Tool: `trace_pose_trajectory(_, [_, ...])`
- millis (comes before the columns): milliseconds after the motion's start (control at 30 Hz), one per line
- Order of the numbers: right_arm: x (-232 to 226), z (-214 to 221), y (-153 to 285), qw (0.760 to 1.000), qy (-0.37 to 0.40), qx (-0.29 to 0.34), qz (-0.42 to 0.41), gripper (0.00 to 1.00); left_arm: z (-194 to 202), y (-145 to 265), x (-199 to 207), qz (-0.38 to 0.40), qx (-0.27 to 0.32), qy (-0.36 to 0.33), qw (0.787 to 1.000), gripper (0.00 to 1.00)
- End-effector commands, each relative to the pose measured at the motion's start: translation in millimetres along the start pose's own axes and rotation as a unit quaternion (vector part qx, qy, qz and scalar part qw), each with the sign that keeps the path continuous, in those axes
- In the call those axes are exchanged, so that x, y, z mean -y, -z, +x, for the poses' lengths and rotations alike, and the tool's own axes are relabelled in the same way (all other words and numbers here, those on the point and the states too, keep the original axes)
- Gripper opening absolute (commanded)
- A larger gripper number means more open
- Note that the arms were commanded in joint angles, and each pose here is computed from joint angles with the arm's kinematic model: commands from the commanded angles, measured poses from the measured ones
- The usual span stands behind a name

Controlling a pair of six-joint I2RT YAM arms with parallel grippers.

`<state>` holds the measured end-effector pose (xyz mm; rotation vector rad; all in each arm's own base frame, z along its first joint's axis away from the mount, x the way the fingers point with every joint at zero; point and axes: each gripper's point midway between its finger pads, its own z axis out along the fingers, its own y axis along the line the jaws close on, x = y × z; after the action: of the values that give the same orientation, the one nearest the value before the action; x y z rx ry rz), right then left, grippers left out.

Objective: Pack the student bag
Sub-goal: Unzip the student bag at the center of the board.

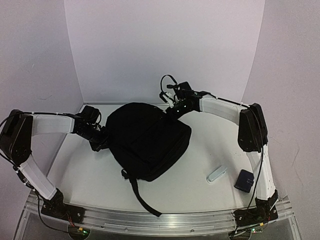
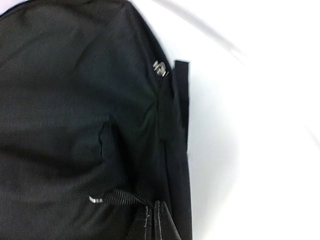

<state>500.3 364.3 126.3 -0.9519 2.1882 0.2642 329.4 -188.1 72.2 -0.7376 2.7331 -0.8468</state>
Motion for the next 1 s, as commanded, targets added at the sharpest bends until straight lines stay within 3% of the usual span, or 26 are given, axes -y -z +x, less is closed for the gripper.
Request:
trace_pose_trajectory(0, [49.3,-20.3,-2.8,0.997,-0.006,0.02,0.078,0.0,32.5,9.9,29.1,0.028,-0.031,-0.063,0.997,0.0])
trace_pose_trajectory(100, [47.3,-37.1,-4.9,0.997,-0.014,0.043,0.069,0.0,62.7,6.8,49.8,0.04,-0.055,-0.105,0.992,0.0])
trace_pose_trajectory(233, [42.8,-51.9,-6.6,0.996,-0.017,0.064,0.052,0.0,79.2,2.9,53.6,0.036,-0.069,-0.109,0.991,0.0])
trace_pose_trajectory(267, [41.6,-55.5,-4.5,0.996,-0.017,0.068,0.048,0.0,77.5,3.7,50.7,0.03,-0.062,-0.106,0.992,0.05])
trace_pose_trajectory(300, [41.3,-59.0,-0.4,0.996,-0.018,0.073,0.046,0.06,75.4,5.6,49.0,0.025,-0.055,-0.104,0.993,0.13])
trace_pose_trajectory(367, [41.5,-65.1,11.1,0.996,-0.023,0.081,0.043,0.3,70.6,10.9,50.5,0.023,-0.039,-0.104,0.994,0.35])
trace_pose_trajectory(400, [42.0,-69.0,23.5,0.995,-0.027,0.086,0.037,0.5,67.4,15.5,52.9,0.022,-0.029,-0.107,0.994,0.49])
trace_pose_trajectory(467, [44.0,-78.3,55.9,0.994,-0.036,0.101,0.019,0.75,59.9,25.9,62.8,0.026,-0.009,-0.122,0.992,0.68])
trace_pose_trajectory(567, [46.8,-75.3,109.1,0.994,-0.027,0.107,-0.007,0.96,50.2,41.8,82.4,0.032,0.014,-0.164,0.986,0.82])
trace_pose_trajectory(733, [48.6,-12.3,170.6,0.998,-0.005,0.043,-0.05,0.98,39.9,58.5,115.7,0.034,0.024,-0.241,0.97,0.96])
trace_pose_trajectory(967, [59.5,152.3,231.2,0.981,0.015,-0.164,-0.104,0.98,36.7,51.2,132.6,0.034,0.009,-0.292,0.956,0.97])
